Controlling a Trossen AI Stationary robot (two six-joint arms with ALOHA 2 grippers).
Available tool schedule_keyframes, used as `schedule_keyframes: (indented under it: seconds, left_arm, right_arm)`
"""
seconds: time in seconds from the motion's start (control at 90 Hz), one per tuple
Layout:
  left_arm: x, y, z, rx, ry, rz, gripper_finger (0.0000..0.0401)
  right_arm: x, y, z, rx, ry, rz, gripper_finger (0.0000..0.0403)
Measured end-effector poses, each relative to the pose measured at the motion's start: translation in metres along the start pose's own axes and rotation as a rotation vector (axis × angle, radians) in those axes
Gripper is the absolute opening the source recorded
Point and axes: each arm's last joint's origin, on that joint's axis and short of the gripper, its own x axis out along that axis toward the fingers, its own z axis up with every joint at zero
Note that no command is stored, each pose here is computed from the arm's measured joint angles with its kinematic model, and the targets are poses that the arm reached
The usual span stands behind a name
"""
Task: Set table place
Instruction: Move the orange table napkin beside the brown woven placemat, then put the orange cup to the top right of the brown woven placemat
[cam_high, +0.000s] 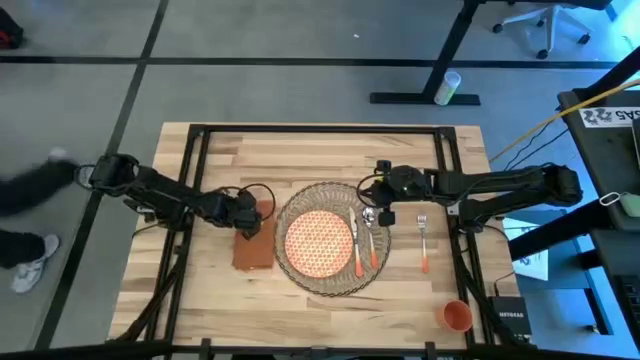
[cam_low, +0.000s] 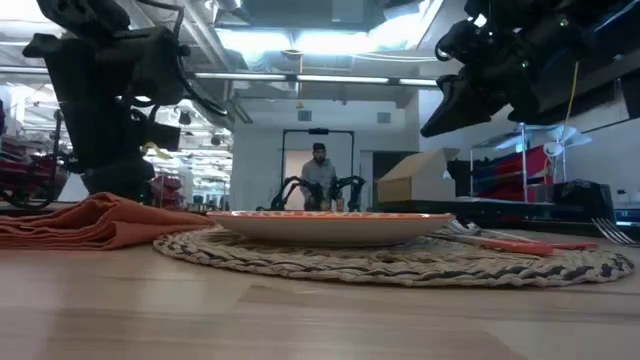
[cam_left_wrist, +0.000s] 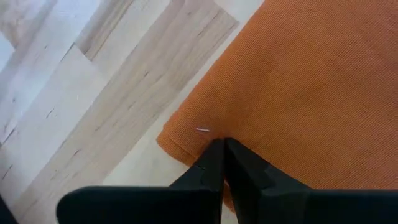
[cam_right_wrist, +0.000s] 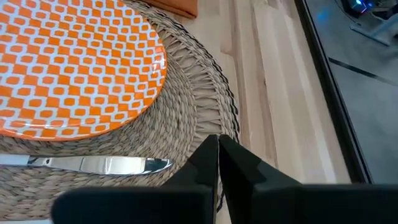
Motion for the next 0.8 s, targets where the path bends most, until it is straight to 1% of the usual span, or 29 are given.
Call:
schedule_keyframes:
  seconds: [0.322,0.467,0.589,0.711,0.8]
  left_arm:
    - [-0.011,-0.005,0.012,-0.018,-0.041,-0.033,0.0000]
    - [-0.016,-0.003,0.015,-0.014,-0.076,-0.033,0.0000]
    - [-0.024,0.001,0.018,-0.039,-0.121,-0.052,0.0000]
    - [-0.037,0.005,0.020,-0.088,-0.184,-0.103,0.0000]
    - [-0.048,0.005,0.022,-0.114,-0.244,-0.173,0.0000]
  right_arm:
    - [0.000,0.000,0.000,-0.007,0.000,0.000,0.0000]
    - [0.000,0.000,0.000,-0.017,-0.001,-0.001,0.0000]
    - [0.000,0.000,0.001,-0.017,-0.008,-0.003,0.0000]
    - [-0.004,-0.002,0.004,-0.011,-0.011,-0.005,0.0000]
    - [-0.013,-0.004,0.007,0.041,0.037,0.004,0.0000]
